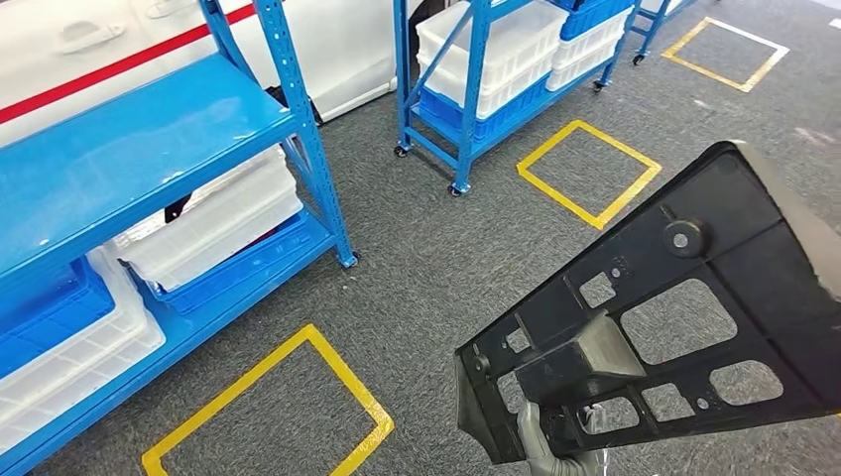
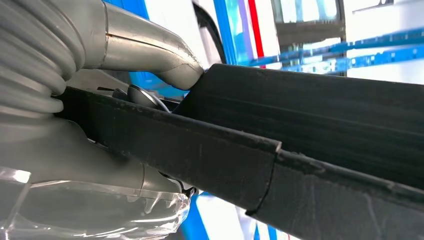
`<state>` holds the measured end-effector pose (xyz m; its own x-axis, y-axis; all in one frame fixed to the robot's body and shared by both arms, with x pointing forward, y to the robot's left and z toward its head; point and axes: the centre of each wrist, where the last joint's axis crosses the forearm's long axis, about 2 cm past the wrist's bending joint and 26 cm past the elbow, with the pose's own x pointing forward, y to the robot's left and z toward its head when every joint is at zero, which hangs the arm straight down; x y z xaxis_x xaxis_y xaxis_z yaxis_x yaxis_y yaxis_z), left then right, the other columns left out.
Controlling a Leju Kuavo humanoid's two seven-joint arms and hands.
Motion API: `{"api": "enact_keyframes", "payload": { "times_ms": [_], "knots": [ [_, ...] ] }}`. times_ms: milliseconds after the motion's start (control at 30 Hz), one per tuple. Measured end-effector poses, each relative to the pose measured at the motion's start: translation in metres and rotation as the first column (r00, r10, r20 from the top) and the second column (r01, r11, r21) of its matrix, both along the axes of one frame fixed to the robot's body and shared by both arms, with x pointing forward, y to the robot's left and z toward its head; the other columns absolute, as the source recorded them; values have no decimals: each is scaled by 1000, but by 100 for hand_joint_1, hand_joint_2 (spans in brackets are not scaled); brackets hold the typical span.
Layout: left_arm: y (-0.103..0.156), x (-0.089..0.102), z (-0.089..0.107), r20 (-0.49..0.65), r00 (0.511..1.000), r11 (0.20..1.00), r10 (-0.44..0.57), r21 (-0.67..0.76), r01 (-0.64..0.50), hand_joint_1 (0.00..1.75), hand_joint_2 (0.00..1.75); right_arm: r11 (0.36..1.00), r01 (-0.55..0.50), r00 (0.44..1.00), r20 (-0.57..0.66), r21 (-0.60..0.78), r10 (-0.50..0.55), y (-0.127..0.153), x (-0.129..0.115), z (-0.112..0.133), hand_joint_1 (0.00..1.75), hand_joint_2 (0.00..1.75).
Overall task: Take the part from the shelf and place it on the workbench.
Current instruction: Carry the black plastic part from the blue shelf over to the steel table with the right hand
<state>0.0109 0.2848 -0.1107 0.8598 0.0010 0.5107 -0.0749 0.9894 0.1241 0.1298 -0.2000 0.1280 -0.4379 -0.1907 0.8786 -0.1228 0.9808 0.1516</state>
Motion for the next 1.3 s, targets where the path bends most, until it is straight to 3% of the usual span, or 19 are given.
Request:
{"api": "enact_keyframes", "payload": {
  "times_ms": [467,800,1300],
  "knots": [
    [-3,-4,0,-23,998,998,-62,-2,62,0,0,1000,21,1000,12,-12,-21,-8,-7,6,175,175],
    [-5,3,0,-17,997,997,-74,-4,74,0,0,999,25,1000,9,-30,-25,-12,-10,8,175,175],
    [-5,-1,0,-50,998,999,-49,0,49,0,0,997,45,999,11,-61,-44,-8,-3,9,175,175]
  ]
}}
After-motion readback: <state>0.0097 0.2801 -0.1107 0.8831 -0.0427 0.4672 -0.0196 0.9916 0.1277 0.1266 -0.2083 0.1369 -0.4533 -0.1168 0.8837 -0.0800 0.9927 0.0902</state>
